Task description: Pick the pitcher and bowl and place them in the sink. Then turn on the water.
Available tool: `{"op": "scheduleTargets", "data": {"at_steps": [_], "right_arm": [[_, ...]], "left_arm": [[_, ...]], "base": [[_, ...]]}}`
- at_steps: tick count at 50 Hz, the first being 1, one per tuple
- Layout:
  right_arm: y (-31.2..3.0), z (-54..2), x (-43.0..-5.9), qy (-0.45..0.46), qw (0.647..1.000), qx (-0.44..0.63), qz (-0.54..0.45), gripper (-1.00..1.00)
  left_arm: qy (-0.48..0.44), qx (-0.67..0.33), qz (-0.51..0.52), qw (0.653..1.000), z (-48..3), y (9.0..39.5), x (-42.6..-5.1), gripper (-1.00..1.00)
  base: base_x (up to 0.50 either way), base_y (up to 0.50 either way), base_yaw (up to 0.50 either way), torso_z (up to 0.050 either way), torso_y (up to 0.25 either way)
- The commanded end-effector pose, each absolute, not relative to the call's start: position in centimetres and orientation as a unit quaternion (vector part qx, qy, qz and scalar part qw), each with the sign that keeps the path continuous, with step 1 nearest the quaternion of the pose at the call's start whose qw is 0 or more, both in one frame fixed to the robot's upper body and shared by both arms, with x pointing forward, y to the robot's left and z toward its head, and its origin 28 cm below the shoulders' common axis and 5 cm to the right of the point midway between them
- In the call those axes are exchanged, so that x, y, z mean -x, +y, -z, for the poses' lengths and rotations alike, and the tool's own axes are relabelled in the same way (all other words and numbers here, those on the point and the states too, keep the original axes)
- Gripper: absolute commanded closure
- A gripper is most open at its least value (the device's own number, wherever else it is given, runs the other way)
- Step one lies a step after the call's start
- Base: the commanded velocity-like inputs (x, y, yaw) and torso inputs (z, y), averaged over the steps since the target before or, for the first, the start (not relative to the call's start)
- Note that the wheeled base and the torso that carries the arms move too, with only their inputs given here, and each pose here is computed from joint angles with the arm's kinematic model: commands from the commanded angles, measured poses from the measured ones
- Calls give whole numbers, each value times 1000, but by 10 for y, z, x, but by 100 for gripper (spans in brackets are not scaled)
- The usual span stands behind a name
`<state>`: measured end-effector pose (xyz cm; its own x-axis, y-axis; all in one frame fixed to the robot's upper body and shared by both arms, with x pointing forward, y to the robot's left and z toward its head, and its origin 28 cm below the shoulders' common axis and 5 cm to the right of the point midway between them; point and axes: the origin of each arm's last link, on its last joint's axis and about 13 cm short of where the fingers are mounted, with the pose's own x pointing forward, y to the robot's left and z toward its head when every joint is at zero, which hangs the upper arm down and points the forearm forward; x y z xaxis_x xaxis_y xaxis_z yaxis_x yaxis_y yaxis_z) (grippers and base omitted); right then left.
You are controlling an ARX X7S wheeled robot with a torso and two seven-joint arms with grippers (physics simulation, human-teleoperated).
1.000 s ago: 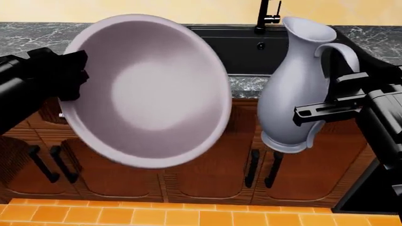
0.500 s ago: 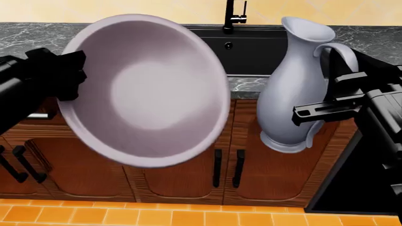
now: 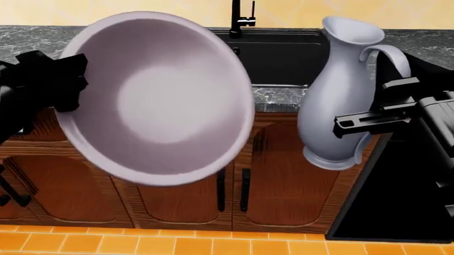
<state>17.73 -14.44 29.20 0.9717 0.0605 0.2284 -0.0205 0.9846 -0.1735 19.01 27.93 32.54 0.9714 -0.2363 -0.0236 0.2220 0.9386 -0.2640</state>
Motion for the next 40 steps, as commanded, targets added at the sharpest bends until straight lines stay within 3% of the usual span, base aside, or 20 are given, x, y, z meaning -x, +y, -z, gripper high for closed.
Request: {"op": "scheduleTargets", "data": {"at_steps": [1,13,40], "right_arm": [[-149,-303,-179,-137,986,91,-1,100],[-150,-317,-179,-139,985,97,8,100],[-149,-316,-181,-138,986,99,6,100]], "left_arm": [[13,128,105,986,-335,283,-186,100],[-1,115,105,988,-350,282,-185,100],[-3,112,97,989,-350,285,-185,100]], "base": [[0,0,0,0,0],[2,-64,0,1,1],[13,-435,0,0,2]]}}
